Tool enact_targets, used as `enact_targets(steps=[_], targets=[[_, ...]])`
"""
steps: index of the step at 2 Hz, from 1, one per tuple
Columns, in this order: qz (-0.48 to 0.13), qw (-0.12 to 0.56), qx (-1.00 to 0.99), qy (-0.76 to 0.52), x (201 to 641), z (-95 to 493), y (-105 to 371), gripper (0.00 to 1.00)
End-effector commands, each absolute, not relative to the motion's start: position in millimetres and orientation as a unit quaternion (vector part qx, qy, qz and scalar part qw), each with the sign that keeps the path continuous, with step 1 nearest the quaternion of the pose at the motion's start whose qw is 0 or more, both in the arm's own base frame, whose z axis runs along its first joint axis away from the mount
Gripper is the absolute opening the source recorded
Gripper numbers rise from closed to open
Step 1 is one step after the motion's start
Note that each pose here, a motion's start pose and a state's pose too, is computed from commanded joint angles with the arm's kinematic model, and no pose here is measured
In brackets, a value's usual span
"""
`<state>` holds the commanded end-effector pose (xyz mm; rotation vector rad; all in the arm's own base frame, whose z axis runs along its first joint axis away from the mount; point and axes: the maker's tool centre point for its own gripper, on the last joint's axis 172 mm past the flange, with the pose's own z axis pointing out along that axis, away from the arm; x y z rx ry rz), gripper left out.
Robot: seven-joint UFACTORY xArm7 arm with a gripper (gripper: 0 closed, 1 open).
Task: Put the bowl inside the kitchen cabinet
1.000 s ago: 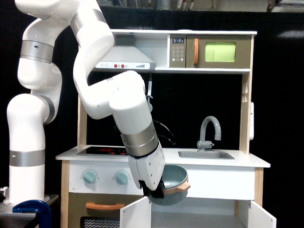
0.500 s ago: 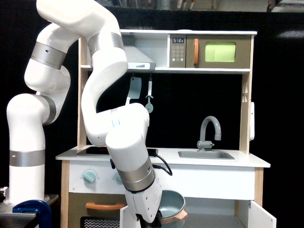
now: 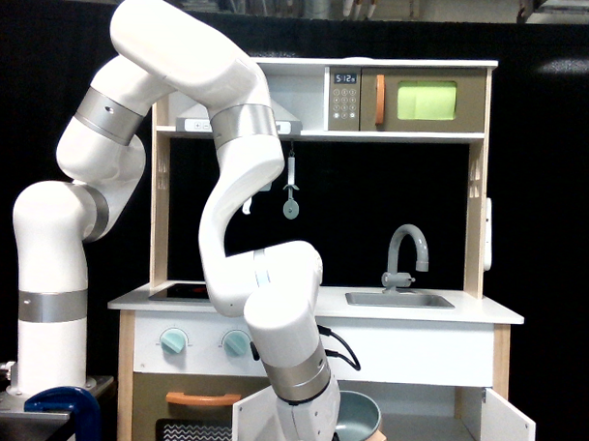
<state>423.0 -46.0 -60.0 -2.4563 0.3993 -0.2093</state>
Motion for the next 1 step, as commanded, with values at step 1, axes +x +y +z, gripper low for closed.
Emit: enact_targets(steps=[1], targets=[[-0.080, 0.317, -0.933, 0.152, 455.0, -81.0, 6.0, 0.00]])
